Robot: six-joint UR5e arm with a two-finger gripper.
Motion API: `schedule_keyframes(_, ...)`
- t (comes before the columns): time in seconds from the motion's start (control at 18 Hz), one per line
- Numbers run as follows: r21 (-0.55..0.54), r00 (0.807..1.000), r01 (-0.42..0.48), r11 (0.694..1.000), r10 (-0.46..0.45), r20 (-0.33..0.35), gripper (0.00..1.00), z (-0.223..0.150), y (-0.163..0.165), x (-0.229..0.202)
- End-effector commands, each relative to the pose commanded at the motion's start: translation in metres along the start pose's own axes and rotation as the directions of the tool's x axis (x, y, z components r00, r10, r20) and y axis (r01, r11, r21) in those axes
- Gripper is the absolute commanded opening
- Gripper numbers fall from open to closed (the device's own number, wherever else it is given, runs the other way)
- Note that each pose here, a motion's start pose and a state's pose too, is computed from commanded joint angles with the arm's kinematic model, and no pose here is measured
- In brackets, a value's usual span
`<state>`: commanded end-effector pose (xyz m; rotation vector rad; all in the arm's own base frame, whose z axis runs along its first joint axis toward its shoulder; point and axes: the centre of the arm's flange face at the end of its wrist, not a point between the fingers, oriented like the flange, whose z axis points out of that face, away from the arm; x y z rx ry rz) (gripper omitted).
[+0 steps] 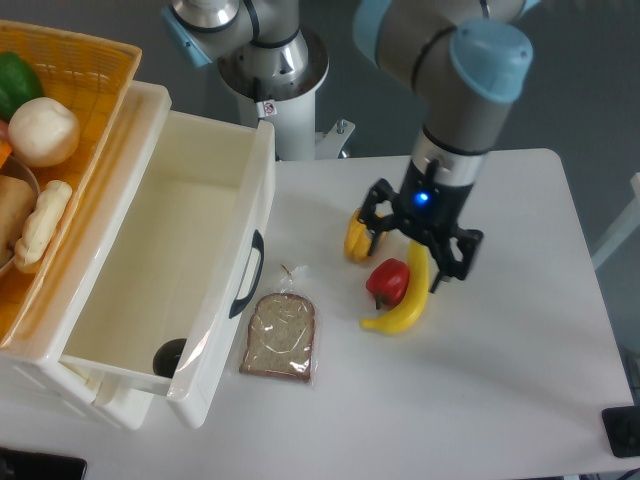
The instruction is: Place the mangosteen in the upper white drawer
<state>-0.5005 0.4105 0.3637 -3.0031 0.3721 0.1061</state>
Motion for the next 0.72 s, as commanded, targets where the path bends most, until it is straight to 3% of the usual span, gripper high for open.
schedule_keyframes(0.17, -0.027, 0.999, -0.007, 1.000, 0.006, -0.032, 1.00, 0.025, 0.012, -0.012)
schedule_keyframes(0.39, -0.030, 0.994, -0.090, 0.996, 0.088, -0.061, 1.00, 0.047, 0.015, -0.022)
schedule_keyframes(0.72, -0.030, 0.993, -0.093, 0.995, 0.090, -0.081, 1.00, 0.062, 0.015, -0.026)
